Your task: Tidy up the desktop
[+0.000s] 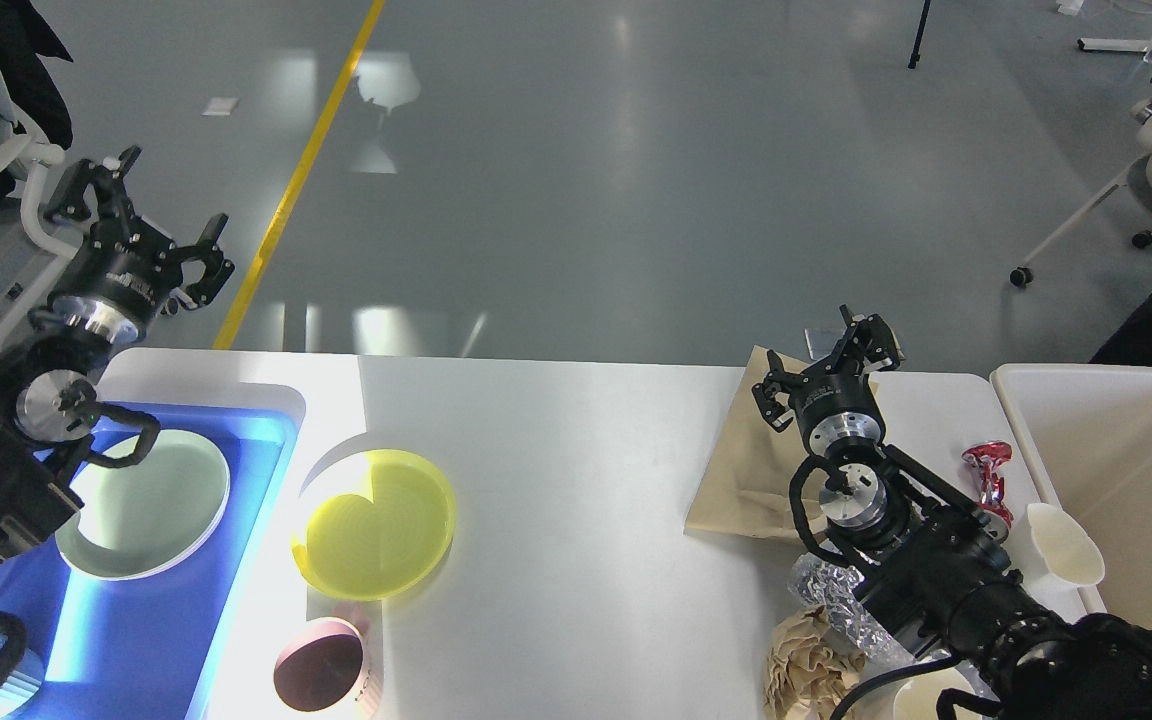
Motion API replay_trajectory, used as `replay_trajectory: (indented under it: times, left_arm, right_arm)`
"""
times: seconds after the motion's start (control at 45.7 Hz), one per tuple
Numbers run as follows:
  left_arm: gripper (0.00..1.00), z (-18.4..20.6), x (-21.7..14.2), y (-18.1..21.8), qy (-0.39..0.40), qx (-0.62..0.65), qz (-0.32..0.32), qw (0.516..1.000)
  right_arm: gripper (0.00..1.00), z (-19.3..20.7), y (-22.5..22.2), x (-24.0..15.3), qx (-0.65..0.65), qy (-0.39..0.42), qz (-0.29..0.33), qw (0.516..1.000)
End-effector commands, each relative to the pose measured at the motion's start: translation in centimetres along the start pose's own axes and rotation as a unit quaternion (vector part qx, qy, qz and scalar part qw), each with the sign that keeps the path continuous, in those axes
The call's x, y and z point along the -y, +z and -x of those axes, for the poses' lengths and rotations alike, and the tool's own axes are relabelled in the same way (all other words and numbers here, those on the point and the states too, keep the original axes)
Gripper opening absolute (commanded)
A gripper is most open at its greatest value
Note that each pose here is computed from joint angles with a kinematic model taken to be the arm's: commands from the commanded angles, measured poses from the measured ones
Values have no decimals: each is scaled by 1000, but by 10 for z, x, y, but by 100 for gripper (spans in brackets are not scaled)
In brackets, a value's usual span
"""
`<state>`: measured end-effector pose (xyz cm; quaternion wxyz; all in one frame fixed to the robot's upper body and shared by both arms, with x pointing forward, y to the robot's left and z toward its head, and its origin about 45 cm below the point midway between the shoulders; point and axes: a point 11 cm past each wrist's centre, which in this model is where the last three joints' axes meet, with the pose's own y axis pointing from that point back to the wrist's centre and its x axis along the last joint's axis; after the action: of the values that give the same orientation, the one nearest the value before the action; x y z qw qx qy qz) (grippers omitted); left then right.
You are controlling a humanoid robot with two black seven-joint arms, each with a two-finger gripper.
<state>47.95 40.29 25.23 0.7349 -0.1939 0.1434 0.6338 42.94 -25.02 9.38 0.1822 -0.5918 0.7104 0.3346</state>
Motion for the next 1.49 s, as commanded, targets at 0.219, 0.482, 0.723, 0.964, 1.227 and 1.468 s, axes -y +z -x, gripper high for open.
replay_trajectory:
  times: [0.219,0.482,0.723,0.964,1.227,1.468]
  left_arm:
    - [100,139,74,22,-199,324,-145,914]
    - [100,232,94,7,-298,514,-206,777]
    - [100,228,90,-4,-304,636,-269,656]
    - [100,230,45,-62,-367,612,-372,594]
    - [100,230,3,-63,-393,553,-424,600]
    - [100,237,11,-35,-382,572,-409,600]
  right_arm:
    - [100,0,0,0,0,0,0,1000]
    - [100,0,0,0,1,1,0,1000]
    - [100,0,0,0,2,0,0,1000]
    - [100,1,0,0,1,-1,0,1000]
    - [100,0,1,0,1,0,0,1000]
    - [100,0,0,0,0,0,0,1000]
